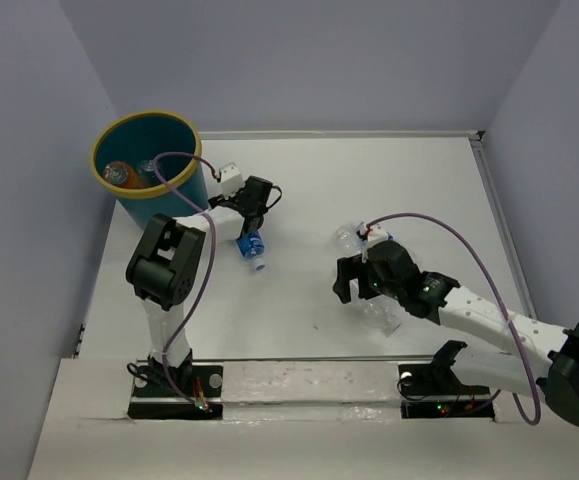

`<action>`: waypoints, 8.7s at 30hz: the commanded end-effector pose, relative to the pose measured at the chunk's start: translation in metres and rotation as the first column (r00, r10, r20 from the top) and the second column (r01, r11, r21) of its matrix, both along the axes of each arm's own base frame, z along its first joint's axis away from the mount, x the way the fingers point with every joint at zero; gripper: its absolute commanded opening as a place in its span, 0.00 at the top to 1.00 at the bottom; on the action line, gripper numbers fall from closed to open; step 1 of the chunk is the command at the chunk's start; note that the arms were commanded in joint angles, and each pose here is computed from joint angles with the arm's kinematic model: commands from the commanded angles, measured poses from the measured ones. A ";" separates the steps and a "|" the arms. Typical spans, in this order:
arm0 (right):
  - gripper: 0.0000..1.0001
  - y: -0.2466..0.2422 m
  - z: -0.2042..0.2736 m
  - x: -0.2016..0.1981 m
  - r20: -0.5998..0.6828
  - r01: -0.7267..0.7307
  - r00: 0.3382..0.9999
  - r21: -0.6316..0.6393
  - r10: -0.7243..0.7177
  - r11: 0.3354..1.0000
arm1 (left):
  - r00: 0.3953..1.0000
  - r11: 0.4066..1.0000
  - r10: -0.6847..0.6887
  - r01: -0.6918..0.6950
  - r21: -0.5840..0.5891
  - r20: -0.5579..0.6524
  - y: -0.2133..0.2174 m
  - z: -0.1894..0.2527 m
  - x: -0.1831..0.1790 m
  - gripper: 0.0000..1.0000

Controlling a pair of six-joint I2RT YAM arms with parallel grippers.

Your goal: Put the plastic bottles in the bin

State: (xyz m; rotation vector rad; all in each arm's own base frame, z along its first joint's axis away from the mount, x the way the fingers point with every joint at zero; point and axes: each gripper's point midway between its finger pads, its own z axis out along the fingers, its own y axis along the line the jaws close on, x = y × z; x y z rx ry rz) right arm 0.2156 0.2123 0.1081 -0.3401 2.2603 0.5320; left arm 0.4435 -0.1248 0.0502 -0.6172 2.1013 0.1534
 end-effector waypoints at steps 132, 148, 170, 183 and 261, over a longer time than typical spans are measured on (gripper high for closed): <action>0.00 0.349 0.309 0.192 0.715 -0.573 0.697 0.511 0.054 0.641 | 0.712 0.953 0.169 0.059 -0.298 0.682 0.126 0.353 -0.174 0.08; 0.11 0.190 0.288 0.164 0.541 -0.411 0.837 0.527 0.079 0.744 | 0.741 0.906 0.395 -0.216 -0.364 0.543 0.250 0.316 -0.107 0.09; 0.11 0.151 0.179 0.107 0.381 -0.386 0.899 0.451 0.217 0.805 | 0.900 0.916 0.321 -0.217 -0.338 0.295 0.249 0.226 -0.055 0.22; 0.11 0.148 0.180 0.112 0.373 -0.365 0.904 0.424 0.208 0.829 | 0.941 0.923 0.144 -0.017 -0.384 0.306 0.192 0.229 -0.061 0.71; 0.57 0.076 0.213 0.164 0.265 -0.084 0.962 0.045 0.069 0.995 | 0.338 0.477 -0.705 0.877 0.064 0.623 -0.023 0.272 -0.257 0.01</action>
